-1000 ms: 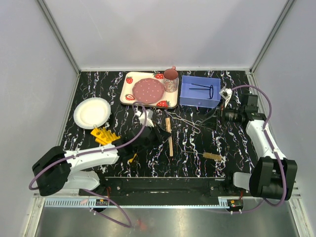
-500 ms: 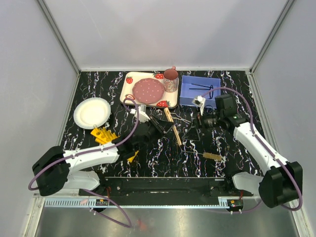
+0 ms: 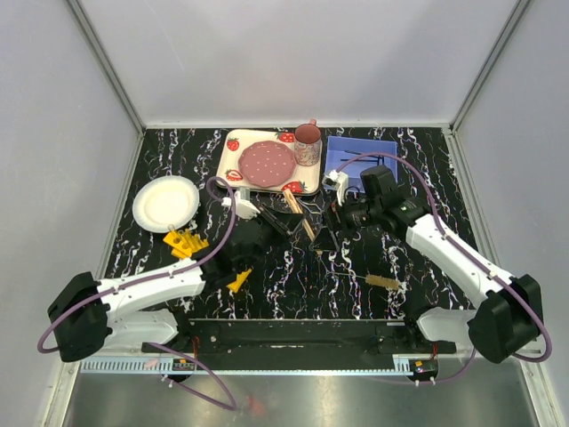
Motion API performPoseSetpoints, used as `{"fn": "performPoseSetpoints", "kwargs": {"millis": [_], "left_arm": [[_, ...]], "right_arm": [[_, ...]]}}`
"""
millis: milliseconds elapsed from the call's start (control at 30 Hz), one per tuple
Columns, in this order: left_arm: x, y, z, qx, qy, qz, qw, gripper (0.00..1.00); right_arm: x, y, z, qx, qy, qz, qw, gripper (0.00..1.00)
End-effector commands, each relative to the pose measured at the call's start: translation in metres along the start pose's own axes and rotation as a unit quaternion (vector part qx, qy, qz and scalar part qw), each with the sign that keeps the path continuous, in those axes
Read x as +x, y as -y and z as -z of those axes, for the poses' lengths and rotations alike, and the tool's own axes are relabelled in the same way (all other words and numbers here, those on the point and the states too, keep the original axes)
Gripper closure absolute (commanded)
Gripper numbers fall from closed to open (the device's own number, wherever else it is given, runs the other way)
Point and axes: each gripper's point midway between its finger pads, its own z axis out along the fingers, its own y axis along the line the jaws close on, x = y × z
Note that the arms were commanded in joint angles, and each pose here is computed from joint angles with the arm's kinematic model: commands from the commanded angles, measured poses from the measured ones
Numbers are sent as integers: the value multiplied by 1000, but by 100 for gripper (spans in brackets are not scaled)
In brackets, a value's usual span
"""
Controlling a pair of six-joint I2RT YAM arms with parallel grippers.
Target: Organize the chemistry lab equipment
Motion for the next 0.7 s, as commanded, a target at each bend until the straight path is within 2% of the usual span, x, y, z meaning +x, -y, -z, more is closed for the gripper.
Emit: {"fn": "performPoseSetpoints", "kwargs": {"millis": [0, 167, 600, 667], "left_arm": [[-21, 15, 9, 13, 42, 25, 999, 98], [-25, 10, 13, -6, 57, 34, 998, 99], [-26, 3, 13, -53, 76, 26, 995, 99], [-25, 5, 13, -52, 76, 27, 995, 99]], "right_arm": [[-24, -4, -2, 13, 20, 3, 1000, 0], [-27, -4, -8, 4, 18, -28, 999, 0], [-28, -7, -23, -20, 12, -46, 999, 1], [-26, -6, -27, -19, 6, -49, 999, 5]]}}
